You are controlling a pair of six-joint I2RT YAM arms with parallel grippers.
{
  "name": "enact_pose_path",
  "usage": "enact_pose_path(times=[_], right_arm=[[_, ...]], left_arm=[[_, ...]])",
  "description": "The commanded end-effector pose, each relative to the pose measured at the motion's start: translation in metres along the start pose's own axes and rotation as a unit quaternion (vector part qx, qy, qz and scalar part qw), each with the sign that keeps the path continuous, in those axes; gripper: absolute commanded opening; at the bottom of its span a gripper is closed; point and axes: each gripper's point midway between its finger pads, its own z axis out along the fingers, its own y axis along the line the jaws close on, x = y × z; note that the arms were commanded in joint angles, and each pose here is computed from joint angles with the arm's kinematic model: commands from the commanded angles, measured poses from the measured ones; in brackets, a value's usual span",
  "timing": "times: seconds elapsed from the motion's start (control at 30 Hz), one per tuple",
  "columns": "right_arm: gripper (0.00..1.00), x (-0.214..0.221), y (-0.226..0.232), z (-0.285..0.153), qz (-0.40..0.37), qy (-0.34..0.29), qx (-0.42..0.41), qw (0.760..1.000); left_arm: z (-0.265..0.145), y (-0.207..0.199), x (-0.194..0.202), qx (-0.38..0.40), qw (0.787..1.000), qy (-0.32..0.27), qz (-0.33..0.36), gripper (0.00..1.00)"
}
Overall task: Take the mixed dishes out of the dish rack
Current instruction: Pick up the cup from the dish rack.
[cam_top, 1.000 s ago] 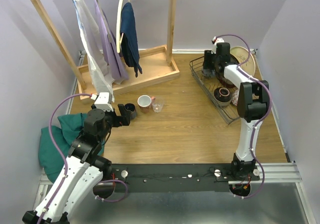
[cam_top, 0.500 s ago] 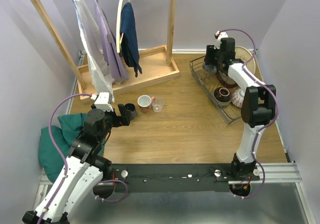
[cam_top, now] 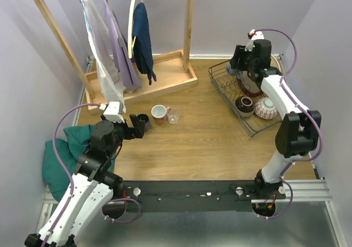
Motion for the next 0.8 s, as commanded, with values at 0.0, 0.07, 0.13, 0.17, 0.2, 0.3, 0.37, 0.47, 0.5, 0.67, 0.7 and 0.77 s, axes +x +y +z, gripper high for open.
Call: enact_pose_path(times=[0.0, 0.07, 0.13, 0.17, 0.2, 0.3, 0.37, 0.47, 0.5, 0.67, 0.7, 0.77], right_arm=[[0.08, -0.027, 0.013, -0.042, 0.071, -0.040, -0.023, 0.996], [0.07, -0.027, 0.022, -0.052, 0.098, -0.040, -0.045, 0.993], [0.06, -0.024, 0.032, -0.068, 0.122, -0.043, -0.067, 0.989], [0.06, -0.022, 0.034, -0.073, 0.133, -0.041, -0.072, 0.988], [0.06, -0.023, 0.039, -0.079, 0.159, -0.044, -0.082, 0.983], [0.05, -0.007, 0.055, -0.099, 0.206, -0.031, -0.121, 0.970], [0.04, 0.002, 0.065, -0.113, 0.226, -0.026, -0.150, 0.962], [0.03, 0.011, 0.079, -0.132, 0.267, -0.022, -0.190, 0.945], [0.03, 0.010, 0.084, -0.138, 0.293, -0.022, -0.203, 0.934], [0.03, 0.019, 0.105, -0.166, 0.352, -0.025, -0.274, 0.895], [0.03, 0.020, 0.107, -0.172, 0.372, -0.021, -0.283, 0.884], [0.03, 0.033, 0.112, -0.178, 0.390, -0.012, -0.300, 0.871]], left_arm=[[0.001, -0.014, -0.007, 0.037, 0.999, -0.016, -0.017, 0.99], [0.001, -0.021, -0.009, 0.052, 0.998, -0.018, -0.030, 0.99], [0.003, -0.031, -0.015, 0.073, 0.996, -0.022, -0.054, 0.99], [0.004, -0.039, -0.015, 0.091, 0.994, -0.019, -0.061, 0.99], [0.007, -0.045, -0.018, 0.102, 0.992, -0.021, -0.070, 0.99], [0.012, -0.060, -0.025, 0.133, 0.986, -0.016, -0.096, 0.99], [0.014, -0.067, -0.032, 0.145, 0.983, -0.019, -0.111, 0.99], [0.018, -0.081, -0.043, 0.170, 0.976, -0.024, -0.133, 0.99], [0.022, -0.085, -0.047, 0.178, 0.974, -0.027, -0.140, 0.99], [0.030, -0.110, -0.054, 0.214, 0.960, -0.020, -0.177, 0.99], [0.032, -0.120, -0.053, 0.225, 0.957, -0.016, -0.183, 0.99], [0.034, -0.131, -0.057, 0.231, 0.955, -0.021, -0.184, 0.99]])
